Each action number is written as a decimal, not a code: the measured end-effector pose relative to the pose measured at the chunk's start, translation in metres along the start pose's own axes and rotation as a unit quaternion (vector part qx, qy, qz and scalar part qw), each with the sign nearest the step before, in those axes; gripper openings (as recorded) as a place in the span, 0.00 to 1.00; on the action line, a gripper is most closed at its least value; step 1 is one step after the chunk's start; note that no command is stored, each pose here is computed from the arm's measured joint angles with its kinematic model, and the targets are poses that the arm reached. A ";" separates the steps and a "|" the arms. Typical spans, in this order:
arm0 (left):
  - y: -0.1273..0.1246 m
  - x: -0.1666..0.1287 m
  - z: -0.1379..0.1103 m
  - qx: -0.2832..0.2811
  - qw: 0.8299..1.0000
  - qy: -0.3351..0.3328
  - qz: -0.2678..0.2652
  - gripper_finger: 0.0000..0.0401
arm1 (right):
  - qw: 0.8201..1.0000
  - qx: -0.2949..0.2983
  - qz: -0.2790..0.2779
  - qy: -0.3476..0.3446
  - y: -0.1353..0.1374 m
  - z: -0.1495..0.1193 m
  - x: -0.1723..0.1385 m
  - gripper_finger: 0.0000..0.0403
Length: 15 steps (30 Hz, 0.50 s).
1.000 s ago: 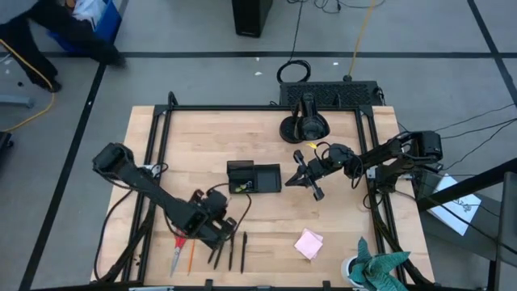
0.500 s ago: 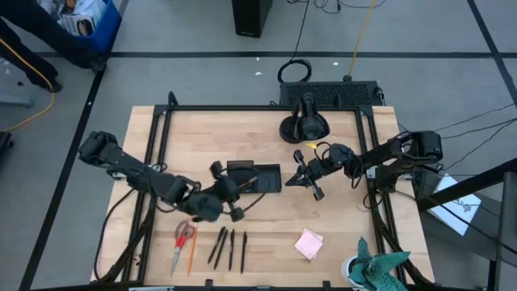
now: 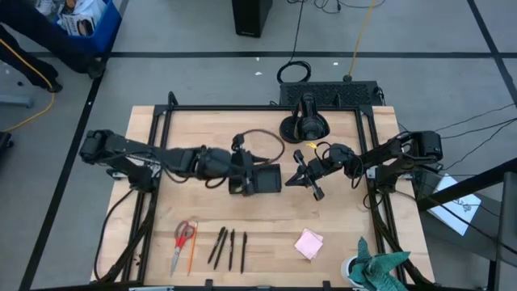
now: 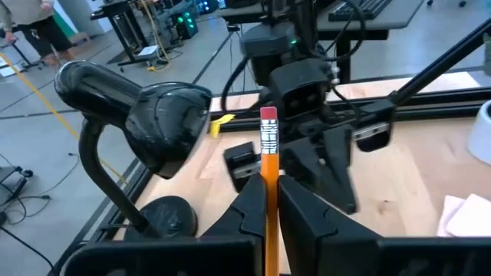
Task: Pick and place office supplies into organizer
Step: Put the orange pencil into the black desk organizer
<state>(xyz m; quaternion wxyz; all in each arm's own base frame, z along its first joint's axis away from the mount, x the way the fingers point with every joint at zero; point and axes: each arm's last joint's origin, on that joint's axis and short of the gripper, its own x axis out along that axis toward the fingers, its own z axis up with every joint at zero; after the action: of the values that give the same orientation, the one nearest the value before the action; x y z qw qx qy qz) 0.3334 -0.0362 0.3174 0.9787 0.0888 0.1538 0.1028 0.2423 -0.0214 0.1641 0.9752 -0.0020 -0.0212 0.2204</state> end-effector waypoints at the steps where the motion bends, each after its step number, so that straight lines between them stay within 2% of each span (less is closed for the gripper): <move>1: 0.005 0.002 -0.001 0.002 1.000 0.001 -0.002 0.05 | 1.000 0.000 0.000 0.000 0.000 0.000 0.000 0.01; 10: 0.039 0.013 -0.009 0.001 1.000 0.013 -0.024 0.09 | 1.000 0.006 0.002 0.000 0.000 0.000 0.000 0.01; 15: 0.051 0.019 -0.033 -0.040 0.998 0.026 -0.046 0.07 | 1.000 0.014 0.002 0.001 0.000 0.000 0.000 0.01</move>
<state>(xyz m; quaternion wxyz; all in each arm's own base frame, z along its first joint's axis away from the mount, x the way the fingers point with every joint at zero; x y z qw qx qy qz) 0.3319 0.0224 0.2918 0.9808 0.0397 0.1790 0.0664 0.2422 -0.0213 0.1640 0.9747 0.0110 -0.0177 0.2226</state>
